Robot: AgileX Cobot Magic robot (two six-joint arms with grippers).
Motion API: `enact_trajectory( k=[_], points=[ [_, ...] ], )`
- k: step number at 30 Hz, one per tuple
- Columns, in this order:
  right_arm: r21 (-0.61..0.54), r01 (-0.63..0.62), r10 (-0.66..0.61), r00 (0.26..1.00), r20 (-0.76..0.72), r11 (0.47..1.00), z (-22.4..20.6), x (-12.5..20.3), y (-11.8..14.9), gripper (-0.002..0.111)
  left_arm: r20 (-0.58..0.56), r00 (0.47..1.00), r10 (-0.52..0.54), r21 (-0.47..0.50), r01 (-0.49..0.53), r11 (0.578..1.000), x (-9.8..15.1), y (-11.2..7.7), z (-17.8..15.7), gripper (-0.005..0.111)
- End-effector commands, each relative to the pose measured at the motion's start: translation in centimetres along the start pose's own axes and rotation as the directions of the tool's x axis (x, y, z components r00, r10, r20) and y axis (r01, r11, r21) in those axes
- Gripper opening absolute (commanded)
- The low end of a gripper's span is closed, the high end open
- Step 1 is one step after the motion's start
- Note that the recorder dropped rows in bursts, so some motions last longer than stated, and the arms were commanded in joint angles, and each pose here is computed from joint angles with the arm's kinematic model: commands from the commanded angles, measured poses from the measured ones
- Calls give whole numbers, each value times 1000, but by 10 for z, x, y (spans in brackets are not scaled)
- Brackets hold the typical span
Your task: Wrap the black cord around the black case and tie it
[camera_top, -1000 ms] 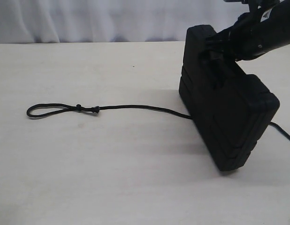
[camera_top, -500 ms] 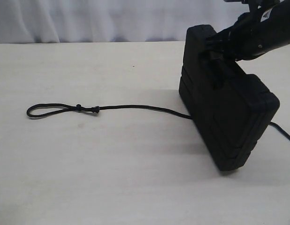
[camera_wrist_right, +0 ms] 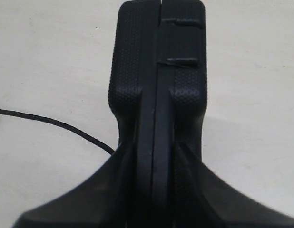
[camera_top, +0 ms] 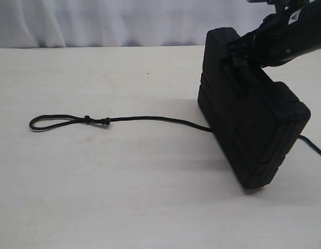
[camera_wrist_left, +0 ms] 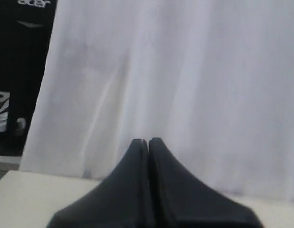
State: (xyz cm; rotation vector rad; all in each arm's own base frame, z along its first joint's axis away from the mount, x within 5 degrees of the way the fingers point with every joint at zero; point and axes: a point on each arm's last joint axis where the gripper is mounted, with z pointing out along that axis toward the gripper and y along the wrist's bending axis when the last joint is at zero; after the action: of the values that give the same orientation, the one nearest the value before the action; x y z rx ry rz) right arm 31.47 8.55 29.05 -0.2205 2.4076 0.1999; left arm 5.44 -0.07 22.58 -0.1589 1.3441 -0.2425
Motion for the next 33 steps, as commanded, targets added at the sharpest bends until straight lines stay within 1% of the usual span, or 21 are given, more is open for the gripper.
enact_trajectory(
  k=[1, 2, 3, 4, 6, 7, 8, 9, 10, 13, 17, 19, 20, 21, 23, 25, 26, 27, 28, 31, 33],
  points=[
    [-1, 20, -19, 996, 84, 1000, -6, -9, 1, 4, 254, 933, -253, 73, 242, 967, -24, 0, -3, 0],
    [-1, 20, -19, 996, 84, 1000, -6, -9, 1, 4, 255, 921, -294, 109, 275, 955, -34, -5, -3, 0],
    [-1, 20, -19, 996, 84, 1000, -6, -9, 1, 4, 237, 931, -279, 123, 256, 959, -53, -13, 0, 0],
    [-1, 20, -19, 996, 84, 1000, -6, -9, 1, 4, 193, 952, -239, 109, 221, 969, -61, -17, 6, 0],
    [-1, 20, -19, 996, 84, 1000, -6, -9, 1, 4, 64, 983, -172, 55, 168, 984, -88, -26, 29, 0],
    [-1, 20, -19, 996, 84, 1000, -6, -9, 1, 4, -42, 989, -144, 5, 144, 990, -97, -29, 48, 0],
    [-1, 20, -19, 996, 84, 1000, -6, -9, 1, 4, -130, 985, -110, -33, 107, 994, -101, -29, 64, 0],
    [-1, 20, -19, 996, 84, 1000, -6, -9, 1, 4, -233, 969, -83, -70, 69, 995, -102, -30, 88, 0],
    [-1, 20, -19, 996, 84, 1000, -6, -9, 1, 4, -294, 954, -67, -86, 43, 995, -100, -29, 105, 0],
    [-1, 20, -19, 996, 84, 1000, -6, -9, 1, 4, -457, 889, -34, -118, -23, 993, -80, -25, 154, 0],
    [-2, 18, -18, 996, 83, 1000, -6, -9, 1, 4, -588, 807, -44, -146, -53, 988, -41, -16, 216, 0],
    [-2, 18, -18, 997, 81, 1000, -6, -8, 1, 4, -682, 732, -10, -137, -114, 984, -22, -11, 241, 0],
    [-2, 18, -18, 997, 81, 1000, -6, -8, 1, 4, -741, 671, 0, -133, -146, 980, -10, -8, 253, 0],
    [-2, 18, -18, 997, 81, 1000, -6, -8, 1, 4, -797, 604, 7, -125, -176, 976, 4, -4, 263, 0],
    [-2, 18, -18, 997, 81, 1000, -6, -8, 1, 4, -902, 430, 44, -71, -248, 966, 27, 2, 279, 0],
    [-2, 18, -18, 997, 81, 1000, -6, -8, 1, 4, -958, 281, 57, -27, -284, 959, 45, 8, 290, 0],
    [-2, 18, -18, 997, 81, 1000, -6, -8, 1, 4, -976, 211, 55, -10, -293, 956, 55, 11, 294, 0],
    [-2, 18, -18, 997, 81, 1000, -6, -8, 1, 4, -984, 169, 53, 1, -296, 955, 61, 13, 298, 0],
    [-2, 18, -18, 997, 81, 1000, -6, -8, 1, 4, -992, 108, 63, 29, -296, 955, 73, 16, 299, 0],
    [-3, 16, -16, 996, 83, 1000, -6, -9, 1, 4, -992, 27, 120, 106, -301, 948, 97, 22, 301, 0],
    [-3, 16, -16, 996, 83, 1000, -6, -9, 1, 4, -992, 5, 128, 120, -300, 946, 109, 25, 302, 2]
  ],
)
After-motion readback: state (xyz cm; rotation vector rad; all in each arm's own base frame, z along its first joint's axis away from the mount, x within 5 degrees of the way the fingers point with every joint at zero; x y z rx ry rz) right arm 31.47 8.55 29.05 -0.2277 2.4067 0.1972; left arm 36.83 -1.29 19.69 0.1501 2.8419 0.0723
